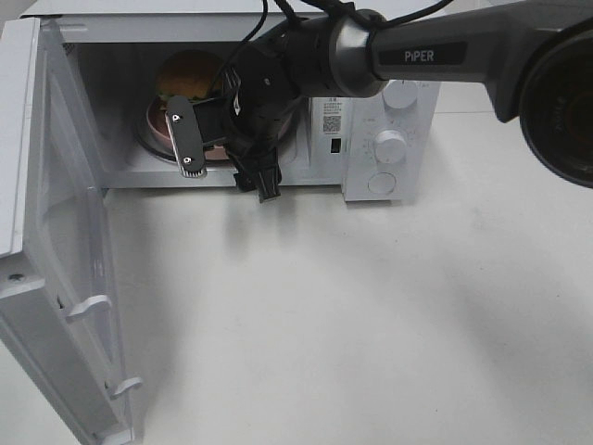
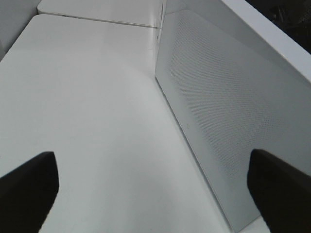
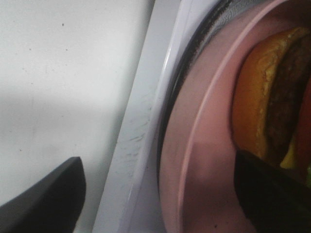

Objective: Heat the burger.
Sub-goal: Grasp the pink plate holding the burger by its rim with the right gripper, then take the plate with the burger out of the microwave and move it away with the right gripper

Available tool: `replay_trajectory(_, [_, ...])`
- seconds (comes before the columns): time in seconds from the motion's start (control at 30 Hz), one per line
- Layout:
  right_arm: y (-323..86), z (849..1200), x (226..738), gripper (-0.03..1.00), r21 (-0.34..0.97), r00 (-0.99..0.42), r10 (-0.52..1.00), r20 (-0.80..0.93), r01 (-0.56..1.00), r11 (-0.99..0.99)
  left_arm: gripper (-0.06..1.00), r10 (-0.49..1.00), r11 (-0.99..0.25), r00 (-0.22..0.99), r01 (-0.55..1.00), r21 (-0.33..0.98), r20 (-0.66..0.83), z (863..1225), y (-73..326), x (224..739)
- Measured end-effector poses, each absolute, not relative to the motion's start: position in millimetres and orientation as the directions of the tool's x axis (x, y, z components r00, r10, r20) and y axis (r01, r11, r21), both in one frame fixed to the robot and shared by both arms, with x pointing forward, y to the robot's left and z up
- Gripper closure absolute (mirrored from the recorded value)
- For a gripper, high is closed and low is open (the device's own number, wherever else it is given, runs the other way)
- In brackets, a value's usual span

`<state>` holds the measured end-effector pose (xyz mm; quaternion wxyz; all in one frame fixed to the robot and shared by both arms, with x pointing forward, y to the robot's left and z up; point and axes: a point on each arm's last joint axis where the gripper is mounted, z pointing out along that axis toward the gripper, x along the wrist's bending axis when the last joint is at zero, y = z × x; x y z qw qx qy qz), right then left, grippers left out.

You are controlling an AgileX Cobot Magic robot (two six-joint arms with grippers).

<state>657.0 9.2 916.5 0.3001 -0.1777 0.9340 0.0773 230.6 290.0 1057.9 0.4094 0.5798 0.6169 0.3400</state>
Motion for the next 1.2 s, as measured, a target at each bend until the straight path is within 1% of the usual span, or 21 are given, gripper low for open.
replay_trajectory(0.03, [9,917,657,0.15,0.038,-0.757,-0.286,-0.588,-0.378,0.925,-0.03,0.994,0.096,0.008,0.437,0.894,-0.111,1058,290,231])
replay_trajectory(0.1, [9,911,661,0.2,0.038,-0.76,-0.281,-0.586,-0.372,0.927,-0.03,0.994,0.096,0.008,0.437,0.894,-0.111,1058,290,231])
replay_trajectory(0.13, [9,911,661,0.2,0.038,-0.76,-0.281,-0.586,-0.372,0.927,-0.03,0.994,0.096,0.008,0.437,0.894,-0.111,1058,290,231])
replay_trajectory(0.17, [9,907,663,0.23,0.041,-0.765,-0.276,-0.582,-0.367,0.929,-0.03,0.994,0.096,0.008,0.437,0.894,-0.111,1058,290,231])
replay_trajectory(0.23, [10,905,663,0.25,0.044,-0.768,-0.272,-0.58,-0.363,0.931,-0.03,0.994,0.096,0.008,0.437,0.894,-0.111,1058,290,231])
replay_trajectory(0.3, [10,904,665,0.33,0.062,-0.774,-0.244,-0.584,-0.343,0.937,-0.03,0.994,0.096,0.008,0.437,0.894,-0.111,1058,290,231])
replay_trajectory(0.33, [10,904,665,0.33,0.062,-0.774,-0.244,-0.584,-0.343,0.937,-0.03,0.994,0.096,0.008,0.437,0.894,-0.111,1058,290,231])
replay_trajectory(0.37, [11,905,665,0.42,0.071,-0.771,-0.235,-0.592,-0.34,0.938,-0.03,0.994,0.096,0.008,0.437,0.894,-0.111,1058,290,231])
replay_trajectory(0.4, [11,905,665,0.42,0.071,-0.771,-0.235,-0.592,-0.34,0.938,-0.03,0.994,0.096,0.008,0.437,0.894,-0.111,1058,290,231])
replay_trajectory(0.43, [11,906,666,0.54,0.076,-0.772,-0.228,-0.594,-0.335,0.939,-0.03,0.994,0.096,0.008,0.437,0.894,-0.111,1058,290,231])
replay_trajectory(0.47, [11,906,666,0.61,0.078,-0.773,-0.225,-0.594,-0.333,0.94,-0.03,0.994,0.096,0.008,0.437,0.894,-0.111,1058,290,231])
replay_trajectory(0.5, [11,906,666,0.61,0.078,-0.773,-0.225,-0.594,-0.333,0.94,-0.03,0.994,0.096,0.008,0.437,0.894,-0.111,1058,290,231])
replay_trajectory(0.53, [11,906,666,0.75,0.078,-0.773,-0.224,-0.594,-0.332,0.94,-0.03,0.994,0.096,0.008,0.437,0.894,-0.111,1058,290,231])
replay_trajectory(0.57, [11,906,666,0.82,0.079,-0.773,-0.223,-0.594,-0.331,0.94,-0.03,0.994,0.096,0.008,0.437,0.894,-0.111,1058,290,231])
replay_trajectory(0.6, [11,906,666,0.82,0.079,-0.773,-0.223,-0.594,-0.331,0.94,-0.03,0.994,0.096,0.008,0.437,0.894,-0.111,1058,290,231])
replay_trajectory(0.63, [10,905,666,0.86,0.077,-0.776,-0.223,-0.589,-0.329,0.941,-0.03,0.994,0.096,0.008,0.437,0.894,-0.111,1058,290,231])
replay_trajectory(0.93, [10,909,662,0.86,0.065,-0.79,-0.232,-0.568,-0.324,0.944,-0.03,0.994,0.096,0.008,0.437,0.894,-0.111,1058,290,231])
replay_trajectory(1.2, [23,915,647,0.86,0.051,-0.789,-0.269,-0.552,-0.354,0.934,-0.03,0.994,0.096,0.008,0.437,0.894,-0.111,1058,290,231])
